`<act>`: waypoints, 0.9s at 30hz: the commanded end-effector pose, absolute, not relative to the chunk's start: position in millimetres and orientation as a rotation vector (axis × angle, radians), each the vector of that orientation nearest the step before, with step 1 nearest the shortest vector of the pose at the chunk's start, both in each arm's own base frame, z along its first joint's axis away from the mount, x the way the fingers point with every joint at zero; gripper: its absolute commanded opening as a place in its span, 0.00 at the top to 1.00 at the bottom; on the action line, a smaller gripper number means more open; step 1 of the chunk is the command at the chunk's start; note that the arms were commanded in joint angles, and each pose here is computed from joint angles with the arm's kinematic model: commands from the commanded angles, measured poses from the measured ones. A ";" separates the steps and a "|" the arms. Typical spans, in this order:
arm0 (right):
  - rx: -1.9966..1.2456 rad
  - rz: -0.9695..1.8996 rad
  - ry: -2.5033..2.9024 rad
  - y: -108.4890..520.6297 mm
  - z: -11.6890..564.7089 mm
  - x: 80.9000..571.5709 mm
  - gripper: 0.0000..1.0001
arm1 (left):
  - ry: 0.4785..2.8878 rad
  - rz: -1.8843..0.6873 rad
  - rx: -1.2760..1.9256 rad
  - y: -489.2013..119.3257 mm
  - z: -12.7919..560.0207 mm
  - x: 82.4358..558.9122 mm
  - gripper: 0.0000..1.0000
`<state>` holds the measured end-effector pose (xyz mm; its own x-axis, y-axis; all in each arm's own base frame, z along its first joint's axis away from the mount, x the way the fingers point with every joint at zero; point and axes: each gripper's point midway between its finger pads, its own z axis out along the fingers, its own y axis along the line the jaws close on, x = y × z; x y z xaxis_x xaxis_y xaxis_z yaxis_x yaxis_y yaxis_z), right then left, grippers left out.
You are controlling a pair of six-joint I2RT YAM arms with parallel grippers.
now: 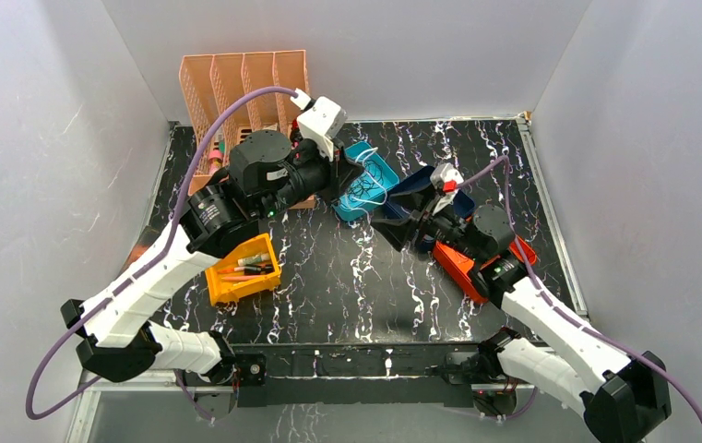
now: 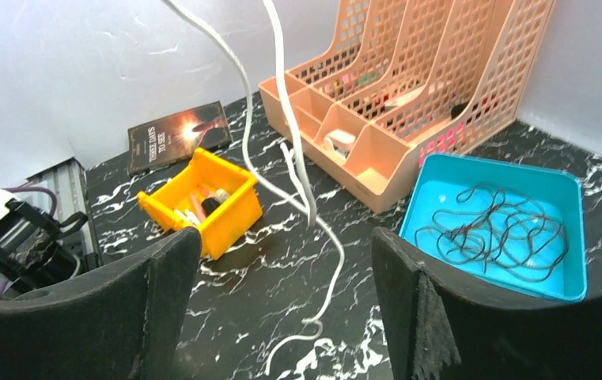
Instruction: Untangle the cables
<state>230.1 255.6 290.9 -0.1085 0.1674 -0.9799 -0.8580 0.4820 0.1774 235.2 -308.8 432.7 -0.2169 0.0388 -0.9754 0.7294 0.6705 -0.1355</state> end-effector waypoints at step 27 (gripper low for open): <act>-0.568 1.106 1.005 324.9 379.4 281.1 0.33 | 1.651 -0.840 0.620 -330.7 451.5 233.1 1.00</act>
<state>280.6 323.3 329.9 0.0128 0.3377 -0.9412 -0.9119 0.3900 0.1275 237.5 -333.3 426.5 -0.2667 0.0262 -0.9634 0.7534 0.6291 -0.1915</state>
